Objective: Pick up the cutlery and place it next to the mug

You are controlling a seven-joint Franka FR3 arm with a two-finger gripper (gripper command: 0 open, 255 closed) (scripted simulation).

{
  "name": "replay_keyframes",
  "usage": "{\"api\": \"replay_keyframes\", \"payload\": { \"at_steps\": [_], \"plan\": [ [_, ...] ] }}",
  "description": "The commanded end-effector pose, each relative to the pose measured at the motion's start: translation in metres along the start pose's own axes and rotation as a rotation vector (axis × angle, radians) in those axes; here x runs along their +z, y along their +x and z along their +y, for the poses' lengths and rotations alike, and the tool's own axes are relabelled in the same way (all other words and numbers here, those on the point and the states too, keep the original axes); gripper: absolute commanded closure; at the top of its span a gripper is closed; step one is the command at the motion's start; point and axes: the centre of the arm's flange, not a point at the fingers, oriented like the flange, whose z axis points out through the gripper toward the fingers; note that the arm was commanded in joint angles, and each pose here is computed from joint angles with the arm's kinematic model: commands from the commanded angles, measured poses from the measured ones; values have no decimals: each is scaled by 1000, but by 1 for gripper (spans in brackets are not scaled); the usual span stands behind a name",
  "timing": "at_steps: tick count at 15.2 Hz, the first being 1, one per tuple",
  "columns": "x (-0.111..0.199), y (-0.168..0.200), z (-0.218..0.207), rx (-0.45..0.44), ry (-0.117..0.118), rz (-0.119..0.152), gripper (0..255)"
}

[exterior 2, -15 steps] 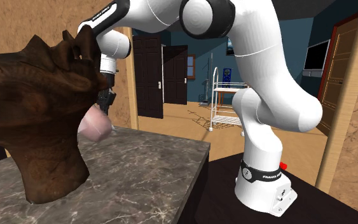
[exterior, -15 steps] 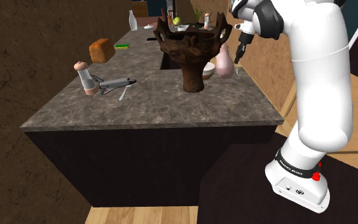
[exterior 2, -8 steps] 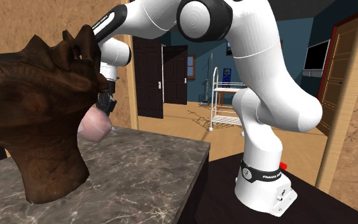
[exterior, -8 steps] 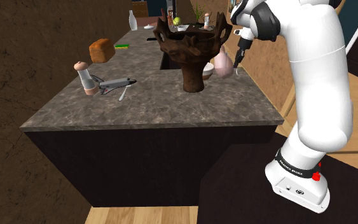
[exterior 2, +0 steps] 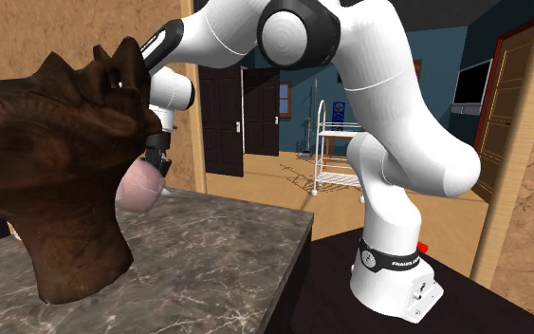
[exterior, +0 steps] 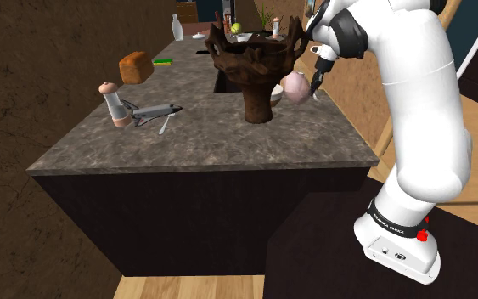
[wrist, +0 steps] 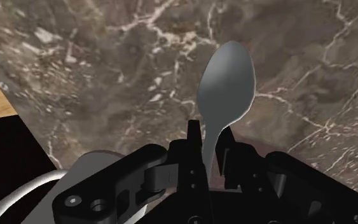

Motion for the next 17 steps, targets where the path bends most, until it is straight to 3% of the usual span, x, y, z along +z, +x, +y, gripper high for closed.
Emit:
{"api": "replay_keyframes", "payload": {
  "at_steps": [1,6,7,12,16,17],
  "plan": [
    [17,-10,-5,1,31,-44,255],
    [17,-10,-5,1,31,-44,255],
    [21,-8,-6,1,31,-43,0],
    [17,-10,-5,1,31,-44,0],
    [-33,-8,-3,1,31,-44,0],
    [-33,-8,-3,1,31,-44,0]
  ]
}}
